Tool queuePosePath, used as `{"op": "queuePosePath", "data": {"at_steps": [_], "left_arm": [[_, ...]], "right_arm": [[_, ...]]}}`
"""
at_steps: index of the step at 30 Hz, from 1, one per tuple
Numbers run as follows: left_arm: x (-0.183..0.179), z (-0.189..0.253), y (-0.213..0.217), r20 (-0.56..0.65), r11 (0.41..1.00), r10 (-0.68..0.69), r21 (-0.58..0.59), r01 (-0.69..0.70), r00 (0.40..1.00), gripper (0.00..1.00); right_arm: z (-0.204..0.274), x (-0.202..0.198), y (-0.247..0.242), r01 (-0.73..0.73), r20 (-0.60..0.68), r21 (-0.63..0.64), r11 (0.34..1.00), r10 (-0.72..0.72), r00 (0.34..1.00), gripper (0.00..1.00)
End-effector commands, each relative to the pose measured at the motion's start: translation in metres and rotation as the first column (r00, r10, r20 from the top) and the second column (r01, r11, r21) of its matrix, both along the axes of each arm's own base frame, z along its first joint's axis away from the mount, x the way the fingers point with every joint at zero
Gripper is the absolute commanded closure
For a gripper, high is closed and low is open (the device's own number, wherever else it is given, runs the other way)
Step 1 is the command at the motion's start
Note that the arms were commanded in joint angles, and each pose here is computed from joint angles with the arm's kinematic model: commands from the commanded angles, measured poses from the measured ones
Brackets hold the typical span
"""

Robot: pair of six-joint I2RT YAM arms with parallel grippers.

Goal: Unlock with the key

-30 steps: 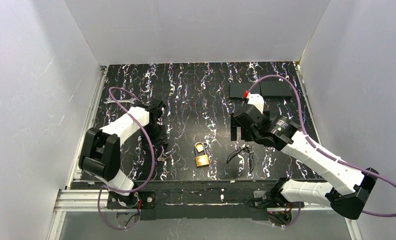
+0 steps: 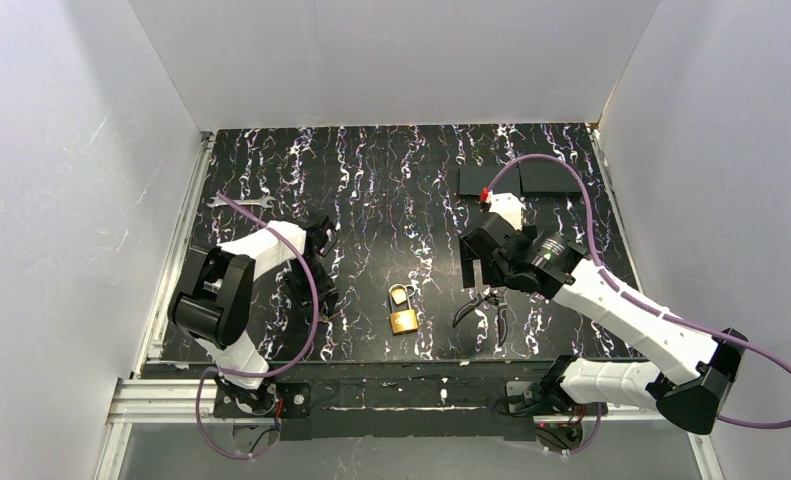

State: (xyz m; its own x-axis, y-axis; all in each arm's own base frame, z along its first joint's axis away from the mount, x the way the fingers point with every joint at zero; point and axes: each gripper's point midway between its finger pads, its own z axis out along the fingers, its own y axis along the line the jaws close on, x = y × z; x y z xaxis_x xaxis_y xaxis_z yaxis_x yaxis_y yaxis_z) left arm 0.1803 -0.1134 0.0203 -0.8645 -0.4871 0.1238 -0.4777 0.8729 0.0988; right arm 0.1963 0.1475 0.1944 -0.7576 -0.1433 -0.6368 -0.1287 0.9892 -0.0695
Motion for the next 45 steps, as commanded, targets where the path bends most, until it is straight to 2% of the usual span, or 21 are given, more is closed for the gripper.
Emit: {"op": "queuePosePath", "data": {"at_steps": [1, 5, 11, 18, 27, 32, 37, 45], "left_arm": [[-0.004, 0.000, 0.005, 0.006, 0.999, 0.026, 0.024, -0.026, 1.000, 0.59], [-0.007, -0.002, 0.007, 0.002, 0.998, 0.055, 0.029, -0.055, 0.998, 0.60], [-0.003, 0.002, 0.016, 0.064, 0.996, 0.060, 0.065, -0.064, 0.996, 0.58], [-0.006, 0.007, 0.017, 0.087, 0.995, 0.073, 0.056, -0.078, 0.994, 0.47], [-0.008, 0.000, 0.016, 0.087, 0.998, 0.037, 0.038, -0.040, 0.996, 0.45], [-0.010, -0.008, 0.017, 0.071, 0.999, 0.030, 0.042, -0.033, 0.997, 0.54], [-0.009, -0.010, 0.017, 0.065, 0.999, 0.025, 0.046, -0.028, 0.998, 0.68], [-0.008, -0.007, 0.018, 0.080, 0.999, 0.021, 0.044, -0.024, 0.997, 0.80]], "right_arm": [[0.010, 0.005, -0.003, 0.010, 0.038, 0.004, 1.000, -0.010, 0.999, 0.00], [0.009, 0.004, -0.003, 0.008, 0.035, 0.001, 1.000, -0.008, 0.999, 0.00], [0.009, 0.003, -0.004, 0.005, 0.034, -0.005, 1.000, -0.005, 0.999, 0.00], [0.007, 0.003, -0.004, 0.006, 0.030, -0.005, 1.000, -0.006, 1.000, 0.00], [0.007, 0.004, -0.003, 0.009, 0.031, 0.001, 1.000, -0.009, 0.999, 0.00], [0.007, 0.004, -0.003, 0.011, 0.034, 0.005, 1.000, -0.012, 0.999, 0.00], [0.008, 0.003, -0.005, 0.014, 0.036, 0.002, 1.000, -0.014, 0.999, 0.00], [0.007, 0.003, -0.004, 0.011, 0.036, 0.008, 1.000, -0.011, 0.999, 0.00]]}}
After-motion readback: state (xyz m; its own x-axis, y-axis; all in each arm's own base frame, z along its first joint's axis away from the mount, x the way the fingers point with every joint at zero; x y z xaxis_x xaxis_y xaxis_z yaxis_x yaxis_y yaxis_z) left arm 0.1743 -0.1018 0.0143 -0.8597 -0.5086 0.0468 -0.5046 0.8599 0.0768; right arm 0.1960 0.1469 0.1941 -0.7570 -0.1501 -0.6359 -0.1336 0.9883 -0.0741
